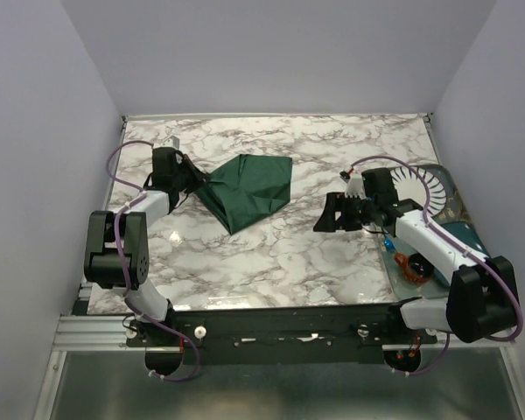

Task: Fold the napkin, place the utensils inside, and roll it up
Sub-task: Fold the napkin

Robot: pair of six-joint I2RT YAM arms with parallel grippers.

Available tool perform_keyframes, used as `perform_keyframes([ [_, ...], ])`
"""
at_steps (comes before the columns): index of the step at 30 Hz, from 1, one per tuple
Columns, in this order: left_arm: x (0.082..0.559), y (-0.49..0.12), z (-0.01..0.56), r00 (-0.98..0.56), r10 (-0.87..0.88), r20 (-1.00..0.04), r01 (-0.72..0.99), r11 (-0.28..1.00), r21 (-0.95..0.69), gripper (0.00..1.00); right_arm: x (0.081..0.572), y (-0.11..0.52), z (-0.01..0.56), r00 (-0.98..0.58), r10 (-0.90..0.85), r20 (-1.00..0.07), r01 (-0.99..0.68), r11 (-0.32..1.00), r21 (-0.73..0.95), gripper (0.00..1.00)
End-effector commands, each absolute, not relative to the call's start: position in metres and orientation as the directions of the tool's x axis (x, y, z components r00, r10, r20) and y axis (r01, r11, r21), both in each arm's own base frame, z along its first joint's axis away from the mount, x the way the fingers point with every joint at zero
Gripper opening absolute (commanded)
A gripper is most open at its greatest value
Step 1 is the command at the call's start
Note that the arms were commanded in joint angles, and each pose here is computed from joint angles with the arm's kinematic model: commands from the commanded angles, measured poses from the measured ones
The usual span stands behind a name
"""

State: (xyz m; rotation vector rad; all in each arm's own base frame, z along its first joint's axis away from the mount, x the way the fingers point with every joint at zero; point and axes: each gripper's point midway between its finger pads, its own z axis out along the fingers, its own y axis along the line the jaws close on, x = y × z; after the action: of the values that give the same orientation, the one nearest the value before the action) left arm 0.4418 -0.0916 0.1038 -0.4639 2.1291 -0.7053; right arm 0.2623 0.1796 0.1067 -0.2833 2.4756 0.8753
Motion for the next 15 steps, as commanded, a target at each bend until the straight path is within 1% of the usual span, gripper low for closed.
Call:
perform_keyframes([
  [1, 0.449, -0.08, 0.103, -0.565, -0.568, -0.599, -0.112, 0.772, -0.626, 0.0, 0.277, 0.189, 0.125, -0.83, -0.021, -0.558, -0.386, 0.744, 0.546, 0.83],
  [8, 0.45, -0.075, 0.1, -0.561, -0.58, -0.59, -0.139, 0.769, -0.624, 0.02, 0.28, 0.195, 0.123, -0.836, -0.027, -0.549, -0.388, 0.736, 0.555, 0.83],
  [11, 0.449, -0.073, 0.097, -0.566, -0.584, -0.582, -0.153, 0.768, -0.621, 0.04, 0.281, 0.198, 0.121, -0.837, -0.03, -0.547, -0.389, 0.735, 0.555, 0.82],
  [13, 0.447, -0.071, 0.094, -0.567, -0.589, -0.575, -0.172, 0.768, -0.617, 0.08, 0.283, 0.2, 0.12, -0.837, -0.029, -0.546, -0.388, 0.735, 0.556, 0.82],
  [15, 0.447, -0.071, 0.093, -0.566, -0.59, -0.576, -0.174, 0.769, -0.615, 0.09, 0.29, 0.206, 0.116, -0.839, -0.025, -0.543, -0.382, 0.738, 0.557, 0.82],
])
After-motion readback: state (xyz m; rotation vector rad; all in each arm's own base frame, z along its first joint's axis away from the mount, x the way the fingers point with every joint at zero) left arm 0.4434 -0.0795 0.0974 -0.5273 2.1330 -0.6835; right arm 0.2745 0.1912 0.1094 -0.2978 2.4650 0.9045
